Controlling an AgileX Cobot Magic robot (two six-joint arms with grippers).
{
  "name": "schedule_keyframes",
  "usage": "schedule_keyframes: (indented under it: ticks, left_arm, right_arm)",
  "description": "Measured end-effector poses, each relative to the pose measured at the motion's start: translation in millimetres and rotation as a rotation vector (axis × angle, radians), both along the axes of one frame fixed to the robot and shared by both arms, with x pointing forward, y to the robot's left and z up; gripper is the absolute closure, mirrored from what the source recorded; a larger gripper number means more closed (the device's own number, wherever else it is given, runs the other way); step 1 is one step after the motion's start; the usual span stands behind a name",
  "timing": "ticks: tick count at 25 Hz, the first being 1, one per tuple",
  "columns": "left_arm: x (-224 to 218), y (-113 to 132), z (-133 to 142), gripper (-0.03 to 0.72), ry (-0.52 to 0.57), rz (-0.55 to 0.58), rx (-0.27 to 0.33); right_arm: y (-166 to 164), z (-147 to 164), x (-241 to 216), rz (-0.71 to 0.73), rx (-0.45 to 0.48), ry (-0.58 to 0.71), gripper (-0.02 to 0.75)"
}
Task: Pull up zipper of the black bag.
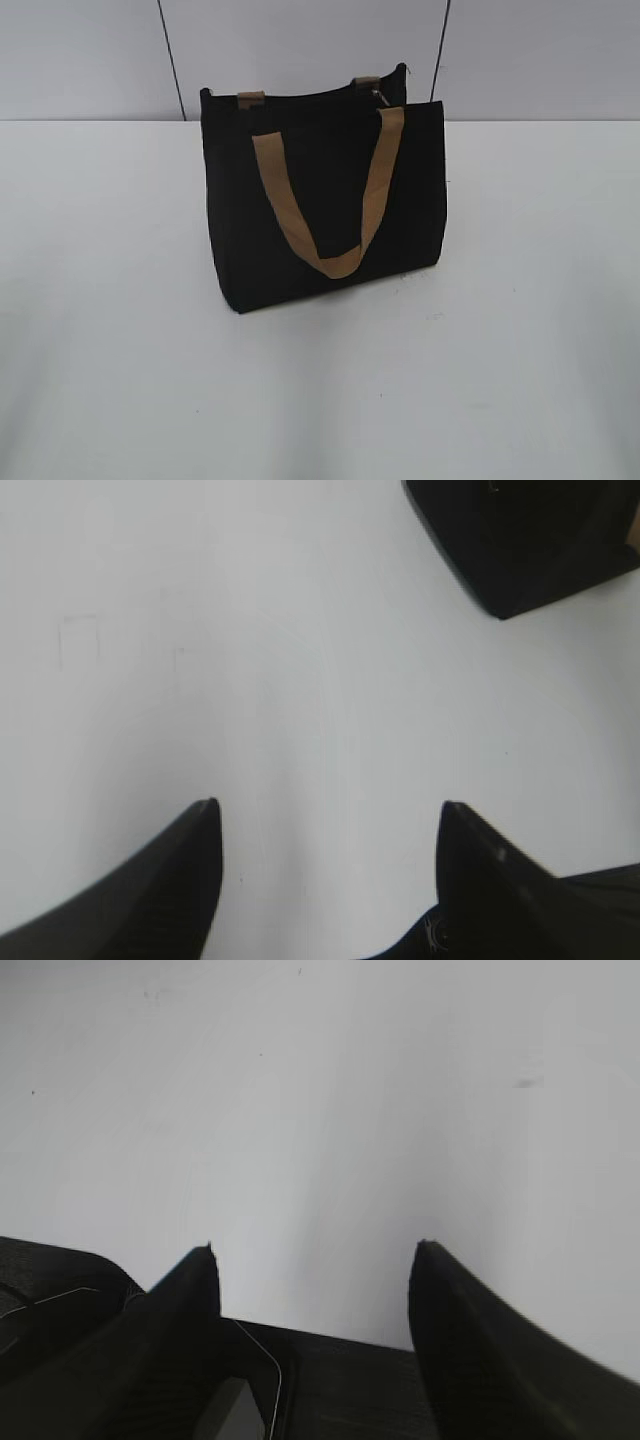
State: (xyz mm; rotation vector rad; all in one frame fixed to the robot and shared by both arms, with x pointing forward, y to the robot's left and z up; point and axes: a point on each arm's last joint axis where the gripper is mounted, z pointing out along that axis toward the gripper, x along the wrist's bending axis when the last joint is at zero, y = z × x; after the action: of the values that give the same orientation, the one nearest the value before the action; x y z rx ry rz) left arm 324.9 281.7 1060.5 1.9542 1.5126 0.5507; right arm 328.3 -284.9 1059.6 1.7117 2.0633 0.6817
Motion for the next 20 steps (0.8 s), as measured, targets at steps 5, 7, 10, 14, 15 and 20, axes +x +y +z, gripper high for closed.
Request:
schedule_keyframes:
  ticks: [5,7,10,14,15,20]
  left_arm:
    - [-27,1,4,0.188,-0.087,0.001,-0.010]
    - [-35,0,1,0.188,-0.074,0.009,-0.025]
    - [-45,1,-3,0.200,-0.085,0.013,-0.034]
    - [-57,1,-1,0.224,-0.153,0.015,-0.039]
    - [-60,1,0,0.226,-0.174,0.014,-0.040]
    - [-81,2,2,0.228,-0.299,0.012,-0.046]
  right_arm:
    - [-1,-14,-26,-0.001,0.004,-0.013,0.274]
    - [-1,-18,-33,0.000,0.006,-0.022,0.275]
    - [-1,-18,-43,0.003,0.017,-0.067,0.275]
    - [-1,-17,-56,0.006,0.035,-0.158,0.275]
    - [-1,-17,-59,0.006,0.036,-0.180,0.275]
    - [-2,-13,-81,0.009,0.044,-0.329,0.275]
